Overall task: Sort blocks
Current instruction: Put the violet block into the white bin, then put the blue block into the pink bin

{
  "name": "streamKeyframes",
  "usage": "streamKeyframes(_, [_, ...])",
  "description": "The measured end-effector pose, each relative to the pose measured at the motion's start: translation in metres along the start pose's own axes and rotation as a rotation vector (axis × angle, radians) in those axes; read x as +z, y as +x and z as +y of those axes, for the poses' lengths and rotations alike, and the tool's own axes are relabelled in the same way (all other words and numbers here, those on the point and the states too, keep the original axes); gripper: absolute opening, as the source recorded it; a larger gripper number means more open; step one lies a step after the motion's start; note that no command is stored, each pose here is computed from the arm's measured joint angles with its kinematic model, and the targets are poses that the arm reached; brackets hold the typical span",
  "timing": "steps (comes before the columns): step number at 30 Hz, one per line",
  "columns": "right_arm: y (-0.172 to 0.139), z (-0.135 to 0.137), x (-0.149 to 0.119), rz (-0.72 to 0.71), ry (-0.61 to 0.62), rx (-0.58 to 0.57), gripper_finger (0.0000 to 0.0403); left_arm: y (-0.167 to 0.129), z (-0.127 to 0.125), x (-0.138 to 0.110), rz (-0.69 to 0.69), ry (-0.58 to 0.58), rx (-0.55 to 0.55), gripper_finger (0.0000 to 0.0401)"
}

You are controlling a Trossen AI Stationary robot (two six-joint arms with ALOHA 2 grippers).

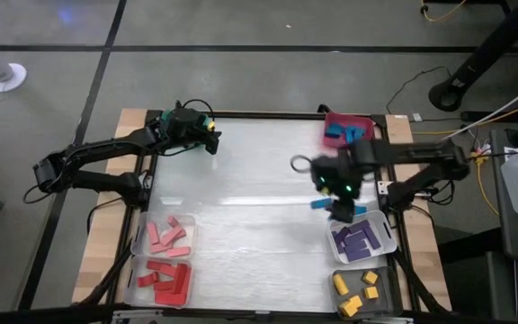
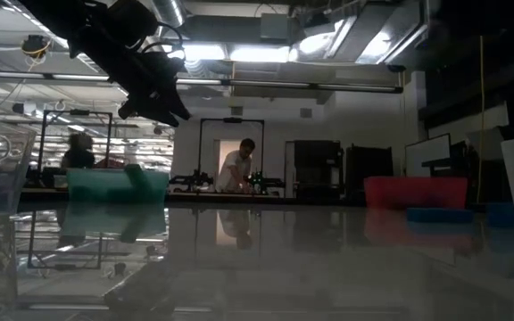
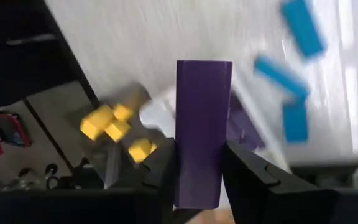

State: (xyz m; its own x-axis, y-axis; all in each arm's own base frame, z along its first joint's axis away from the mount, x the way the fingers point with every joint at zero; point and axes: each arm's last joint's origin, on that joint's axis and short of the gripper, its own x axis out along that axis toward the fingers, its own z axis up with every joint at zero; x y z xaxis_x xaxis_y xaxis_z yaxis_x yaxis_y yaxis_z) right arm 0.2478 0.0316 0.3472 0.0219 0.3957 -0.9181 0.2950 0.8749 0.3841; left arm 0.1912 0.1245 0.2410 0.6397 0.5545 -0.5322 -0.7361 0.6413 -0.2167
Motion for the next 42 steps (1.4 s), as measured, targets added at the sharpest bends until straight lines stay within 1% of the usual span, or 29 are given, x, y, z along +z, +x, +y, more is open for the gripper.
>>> streamKeyframes(3, [0.020, 0.002, -0.023, 0.063, 0.058, -0.029, 0.0110, 0.000, 0.000, 0.000, 0.000, -0.001, 0.001, 0.0159])
streamKeyframes(6, [0.040, 0.005, -0.040, 0.132, 0.070, -0.069, 0.0111, 0.000, 0.000, 0.000, 0.000, 0.000, 0.000, 0.0159])
streamKeyframes(10, [0.067, 0.008, -0.052, 0.217, 0.023, -0.126, 0.0111, 0.000, 0.000, 0.000, 0.000, -0.001, 0.001, 0.0159])
streamKeyframes(13, [0.085, 0.006, -0.059, 0.271, 0.003, -0.191, 0.0111, 0.000, 0.000, 0.000, 0.000, -0.001, 0.001, 0.0159])
streamKeyframes(15, [0.095, 0.003, -0.063, 0.301, 0.012, -0.217, 0.0115, 0.000, 0.000, 0.000, 0.000, -0.001, 0.001, 0.0159])
streamKeyframes(17, [0.101, -0.001, -0.066, 0.329, 0.055, -0.237, 0.0125, 0.000, 0.000, 0.000, 0.000, -0.001, 0.001, 0.0159])
streamKeyframes(20, [0.107, -0.005, -0.068, 0.358, 0.096, -0.243, 0.0155, 0.000, 0.000, 0.000, 0.000, -0.001, 0.001, 0.0159])
streamKeyframes(24, [0.110, -0.007, -0.069, 0.367, 0.101, -0.245, 0.0200, 0.000, 0.000, 0.000, 0.000, -0.001, 0.001, 0.0159])
streamKeyframes(27, [0.110, -0.007, -0.069, 0.371, 0.102, -0.239, 0.0222, 0.000, 0.000, 0.000, 0.000, -0.015, 0.001, 0.0159])
streamKeyframes(29, [0.110, -0.006, -0.069, 0.379, 0.105, -0.228, 0.0229, 0.000, 0.000, 0.000, 0.000, -0.033, 0.001, 0.0159])
streamKeyframes(34, [0.109, -0.008, -0.065, 0.362, 0.111, -0.209, 0.0231, 0.000, 0.000, 0.000, 0.000, -0.052, 0.001, 0.0159])
streamKeyframes(38, [0.107, -0.015, -0.051, 0.276, 0.136, -0.183, 0.0232, 0.000, -0.002, 0.000, -0.005, -0.049, -0.008, 0.0159])
streamKeyframes(40, [0.105, -0.020, -0.042, 0.220, 0.136, -0.156, 0.0232, 0.000, -0.007, 0.001, -0.027, -0.018, -0.046, 0.0159])
streamKeyframes(42, [0.102, -0.025, -0.032, 0.165, 0.132, -0.116, 0.0232, -0.002, -0.015, 0.005, -0.063, 0.042, -0.133, 0.0159])
